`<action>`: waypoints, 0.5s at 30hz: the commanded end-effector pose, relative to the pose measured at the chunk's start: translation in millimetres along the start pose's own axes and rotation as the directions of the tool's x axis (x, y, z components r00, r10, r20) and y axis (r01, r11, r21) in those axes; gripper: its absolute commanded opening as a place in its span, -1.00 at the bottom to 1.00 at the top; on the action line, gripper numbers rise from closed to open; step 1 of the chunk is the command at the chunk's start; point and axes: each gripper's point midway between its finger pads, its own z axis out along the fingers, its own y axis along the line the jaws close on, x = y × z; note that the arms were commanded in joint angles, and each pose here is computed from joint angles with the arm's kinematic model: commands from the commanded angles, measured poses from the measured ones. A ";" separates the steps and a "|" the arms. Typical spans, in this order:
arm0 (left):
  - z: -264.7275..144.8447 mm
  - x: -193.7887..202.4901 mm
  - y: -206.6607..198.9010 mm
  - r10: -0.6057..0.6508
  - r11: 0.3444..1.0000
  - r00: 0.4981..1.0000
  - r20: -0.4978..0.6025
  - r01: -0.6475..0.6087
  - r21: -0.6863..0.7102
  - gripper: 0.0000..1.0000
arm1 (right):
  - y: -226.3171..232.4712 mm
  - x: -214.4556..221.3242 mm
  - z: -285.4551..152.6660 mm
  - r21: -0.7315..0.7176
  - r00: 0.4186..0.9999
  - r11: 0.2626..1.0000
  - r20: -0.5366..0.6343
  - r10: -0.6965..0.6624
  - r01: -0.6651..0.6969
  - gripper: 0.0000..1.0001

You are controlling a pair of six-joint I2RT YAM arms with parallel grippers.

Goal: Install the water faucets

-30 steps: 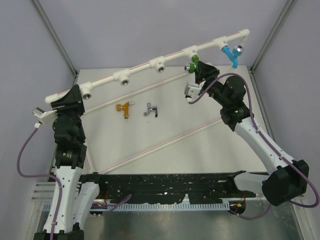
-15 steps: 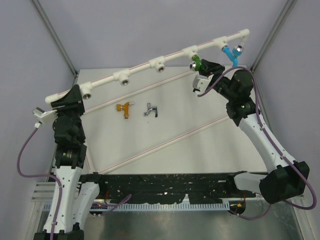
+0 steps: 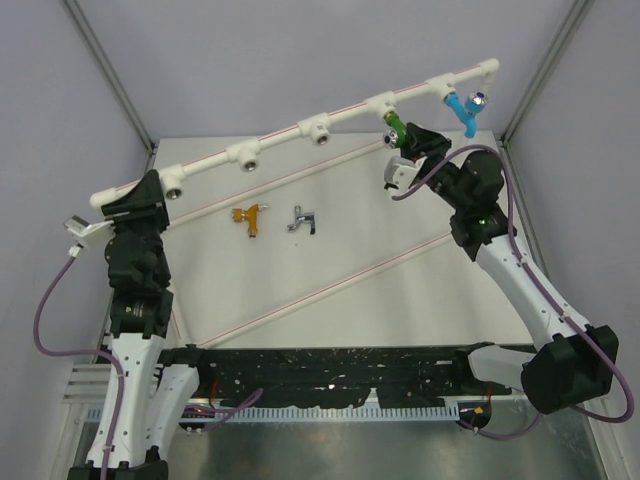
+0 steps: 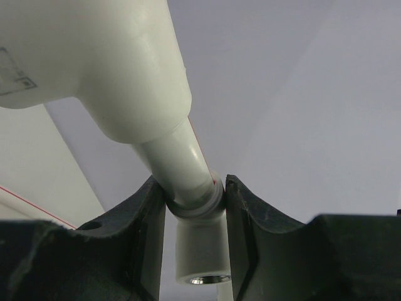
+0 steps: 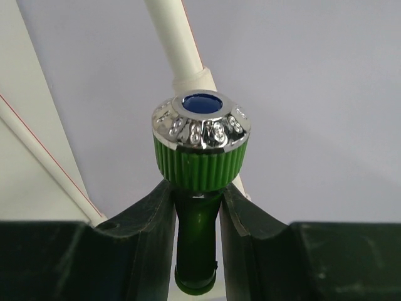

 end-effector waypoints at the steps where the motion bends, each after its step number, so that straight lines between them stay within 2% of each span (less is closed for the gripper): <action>1: -8.2 -11.9 -24.4 -0.010 0.998 1.000 0.022 0.008 0.060 -1.00 | 22.2 36.4 -5.2 -0.003 0.989 0.999 -0.140 -0.047 0.047 -0.90; 8: -9.6 -12.9 -26.9 -0.015 0.998 1.000 0.021 0.014 0.066 -1.00 | 27.2 41.1 -5.8 0.017 0.986 0.997 -0.146 -0.078 0.081 -0.91; 15: -9.7 -12.7 -27.2 -0.020 0.998 1.000 0.020 0.018 0.066 -1.00 | 16.8 18.2 -1.4 0.029 0.980 0.989 -0.142 -0.138 0.143 -0.89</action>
